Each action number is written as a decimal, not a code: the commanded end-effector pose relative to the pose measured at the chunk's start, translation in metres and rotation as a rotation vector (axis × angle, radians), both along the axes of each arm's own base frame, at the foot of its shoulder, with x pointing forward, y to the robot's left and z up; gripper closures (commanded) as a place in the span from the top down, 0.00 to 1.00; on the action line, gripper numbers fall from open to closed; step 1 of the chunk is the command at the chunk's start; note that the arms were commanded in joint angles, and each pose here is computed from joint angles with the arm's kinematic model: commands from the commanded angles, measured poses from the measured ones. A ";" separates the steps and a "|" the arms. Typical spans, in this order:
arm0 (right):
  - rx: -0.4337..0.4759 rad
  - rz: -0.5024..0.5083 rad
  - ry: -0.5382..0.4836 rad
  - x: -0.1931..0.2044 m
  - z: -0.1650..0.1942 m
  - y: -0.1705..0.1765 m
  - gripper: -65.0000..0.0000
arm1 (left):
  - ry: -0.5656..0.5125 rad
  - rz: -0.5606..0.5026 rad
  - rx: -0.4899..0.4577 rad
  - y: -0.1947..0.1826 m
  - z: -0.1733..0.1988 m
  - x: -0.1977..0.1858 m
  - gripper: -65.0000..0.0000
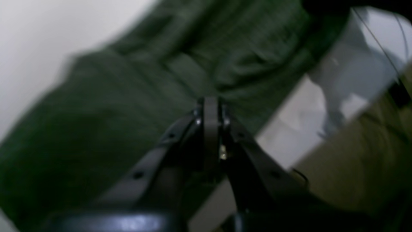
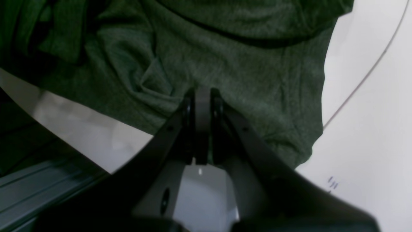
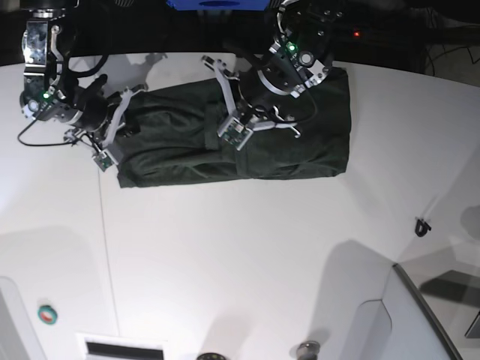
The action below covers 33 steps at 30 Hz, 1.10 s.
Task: Layout the t-shirt on the table in an organized manner, then fold the t-shirt properly
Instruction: 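Lift the strip end with the left gripper and fold it toward the right gripper, then release the fold and raise the left gripper away from the shirt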
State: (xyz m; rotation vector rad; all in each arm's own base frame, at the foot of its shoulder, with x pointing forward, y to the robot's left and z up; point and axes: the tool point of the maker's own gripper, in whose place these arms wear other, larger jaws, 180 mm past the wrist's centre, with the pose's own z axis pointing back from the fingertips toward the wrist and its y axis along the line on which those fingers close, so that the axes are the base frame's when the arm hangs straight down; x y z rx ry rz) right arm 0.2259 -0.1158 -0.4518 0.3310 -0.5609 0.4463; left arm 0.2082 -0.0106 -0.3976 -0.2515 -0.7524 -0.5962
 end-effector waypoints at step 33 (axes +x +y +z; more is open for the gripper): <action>0.063 -0.244 -0.093 0.034 0.029 -0.053 0.48 | -0.072 0.793 0.034 0.361 0.035 -0.017 0.34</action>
